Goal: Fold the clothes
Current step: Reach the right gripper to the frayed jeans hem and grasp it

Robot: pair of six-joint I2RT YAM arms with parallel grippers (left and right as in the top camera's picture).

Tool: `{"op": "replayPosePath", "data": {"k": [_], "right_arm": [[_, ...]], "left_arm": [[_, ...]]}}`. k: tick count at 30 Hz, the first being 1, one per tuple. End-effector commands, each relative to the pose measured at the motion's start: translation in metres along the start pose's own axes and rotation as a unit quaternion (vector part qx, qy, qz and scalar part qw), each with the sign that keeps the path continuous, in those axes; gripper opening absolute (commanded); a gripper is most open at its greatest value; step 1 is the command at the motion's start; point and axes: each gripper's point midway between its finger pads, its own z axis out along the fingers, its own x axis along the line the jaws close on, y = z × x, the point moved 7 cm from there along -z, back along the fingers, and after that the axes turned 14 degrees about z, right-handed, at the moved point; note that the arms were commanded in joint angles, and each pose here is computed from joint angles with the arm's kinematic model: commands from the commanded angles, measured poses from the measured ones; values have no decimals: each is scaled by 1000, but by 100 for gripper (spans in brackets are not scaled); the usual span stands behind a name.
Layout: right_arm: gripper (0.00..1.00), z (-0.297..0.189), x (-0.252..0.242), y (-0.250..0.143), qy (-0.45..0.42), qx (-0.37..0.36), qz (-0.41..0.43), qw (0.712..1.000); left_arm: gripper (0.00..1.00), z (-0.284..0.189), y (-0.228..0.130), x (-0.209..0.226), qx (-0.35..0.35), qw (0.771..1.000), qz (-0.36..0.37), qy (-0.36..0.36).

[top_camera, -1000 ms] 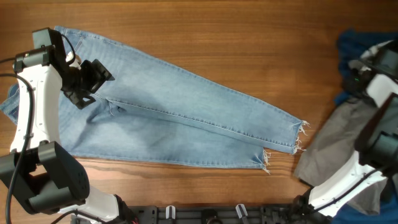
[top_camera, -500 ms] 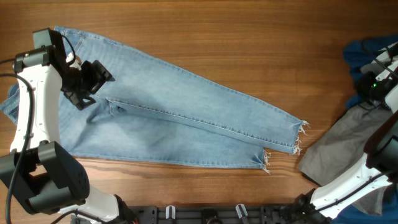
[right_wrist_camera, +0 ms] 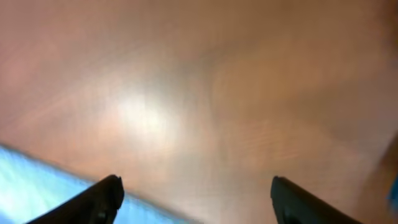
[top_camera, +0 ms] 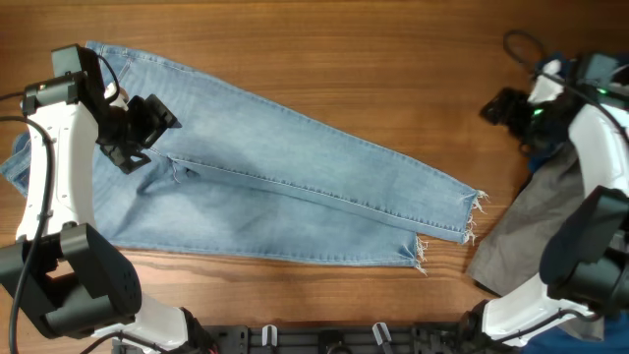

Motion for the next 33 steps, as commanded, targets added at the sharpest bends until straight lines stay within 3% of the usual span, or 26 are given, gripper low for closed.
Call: {"op": "replayPosePath", "data": {"k": [1,5,10,20,28,30,32,33], "right_arm": [[84,10,-9,-32,-110,51,9,993],[85,11,-16,-57,-194,87,25,977],[85,9,-18,-63,-232,91,13,968],[85,31,-33,-100,-213,159,28,964],[83,47,-40,-114,-188,171,36,967],[77,49,-39,-112,-180,164,35,969],[53,52,-36,-108,-167,153,33,974],[47,53,-35,-106,-163,148,33,975]], "left_arm": [[87,2,2,-1,1,1000,14,5],[89,2,3,-1,-3,1000,15,4],[89,2,6,-2,-10,1000,17,2],[89,2,6,-2,-10,1000,17,2],[90,2,6,-2,-10,1000,17,2],[90,2,6,-2,-10,1000,17,2],[90,2,6,-2,-10,1000,17,2],[90,2,5,-2,-10,1000,17,2]]}}
